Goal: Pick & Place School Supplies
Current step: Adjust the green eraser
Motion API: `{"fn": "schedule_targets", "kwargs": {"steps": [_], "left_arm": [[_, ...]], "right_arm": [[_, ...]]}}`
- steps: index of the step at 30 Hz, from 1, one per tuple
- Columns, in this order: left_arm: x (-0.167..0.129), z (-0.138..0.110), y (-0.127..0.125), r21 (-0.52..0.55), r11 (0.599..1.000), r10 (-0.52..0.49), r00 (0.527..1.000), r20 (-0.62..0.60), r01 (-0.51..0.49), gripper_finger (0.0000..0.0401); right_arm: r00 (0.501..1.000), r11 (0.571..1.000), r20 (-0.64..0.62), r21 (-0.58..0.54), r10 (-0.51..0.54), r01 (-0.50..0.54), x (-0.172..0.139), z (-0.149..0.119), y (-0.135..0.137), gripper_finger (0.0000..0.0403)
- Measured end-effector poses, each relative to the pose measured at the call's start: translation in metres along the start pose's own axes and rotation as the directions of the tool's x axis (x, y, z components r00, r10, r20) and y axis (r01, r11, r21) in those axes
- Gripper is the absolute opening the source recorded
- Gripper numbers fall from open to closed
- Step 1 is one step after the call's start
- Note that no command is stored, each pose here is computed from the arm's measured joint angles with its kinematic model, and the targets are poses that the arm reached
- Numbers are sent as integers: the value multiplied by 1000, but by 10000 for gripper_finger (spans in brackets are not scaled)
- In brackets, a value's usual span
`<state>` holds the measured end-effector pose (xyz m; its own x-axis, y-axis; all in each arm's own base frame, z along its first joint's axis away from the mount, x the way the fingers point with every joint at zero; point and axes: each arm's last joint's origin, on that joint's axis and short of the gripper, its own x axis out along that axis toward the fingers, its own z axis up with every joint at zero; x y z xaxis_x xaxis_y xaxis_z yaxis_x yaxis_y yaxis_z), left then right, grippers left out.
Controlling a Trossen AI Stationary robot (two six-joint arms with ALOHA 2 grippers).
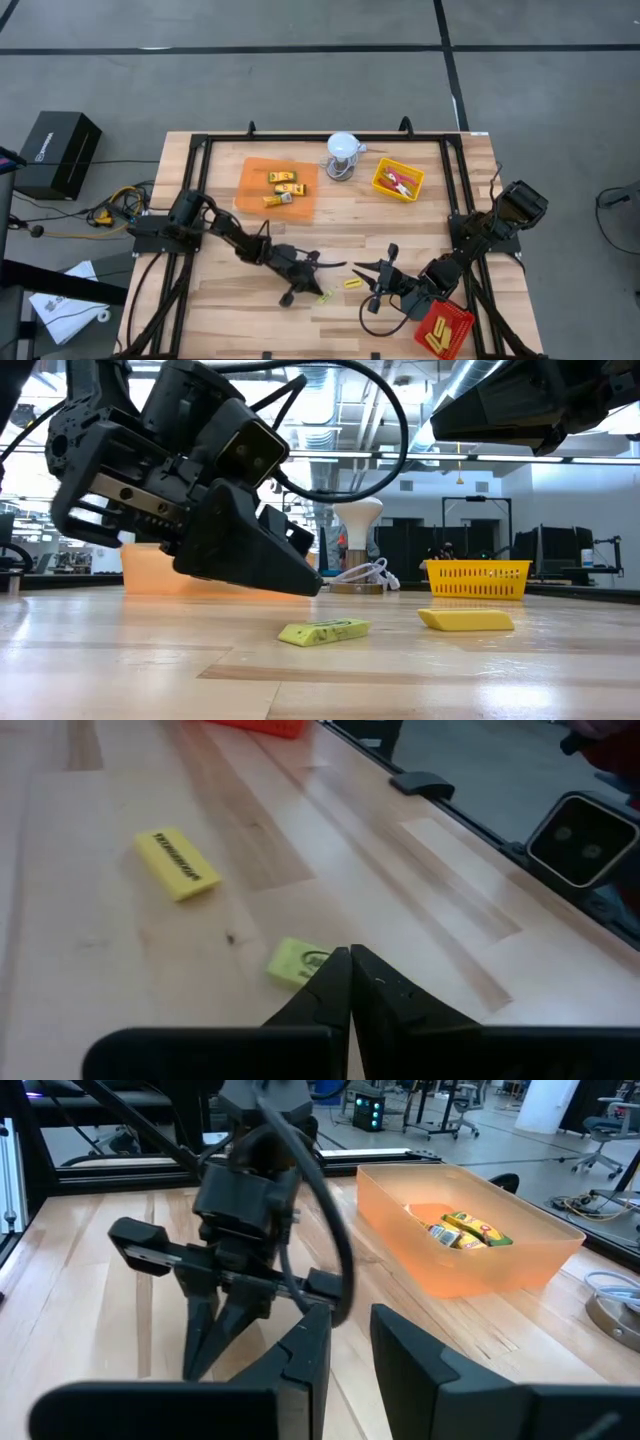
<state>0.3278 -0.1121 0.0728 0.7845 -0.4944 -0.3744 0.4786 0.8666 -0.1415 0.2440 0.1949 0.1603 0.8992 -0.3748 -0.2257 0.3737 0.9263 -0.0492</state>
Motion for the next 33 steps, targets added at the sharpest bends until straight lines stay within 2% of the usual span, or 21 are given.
{"fn": "schedule_targets", "kwargs": {"steps": [5, 11, 33], "left_arm": [[1, 0, -3, 5, 1000, -1, 1000, 3, 1, 1], [1, 1, -4, 7, 1000, 10, 1000, 4, -10, 1], [5, -6, -2, 11, 999, 40, 999, -13, -40, 1]], "right_arm": [[1000, 1000, 4, 0, -10, 10, 0, 0, 0, 67], [989, 991, 67, -1, -132, 133, -3, 2, -2, 67], [990, 992, 70, -20, -122, 123, -6, 2, 0, 67]]}}
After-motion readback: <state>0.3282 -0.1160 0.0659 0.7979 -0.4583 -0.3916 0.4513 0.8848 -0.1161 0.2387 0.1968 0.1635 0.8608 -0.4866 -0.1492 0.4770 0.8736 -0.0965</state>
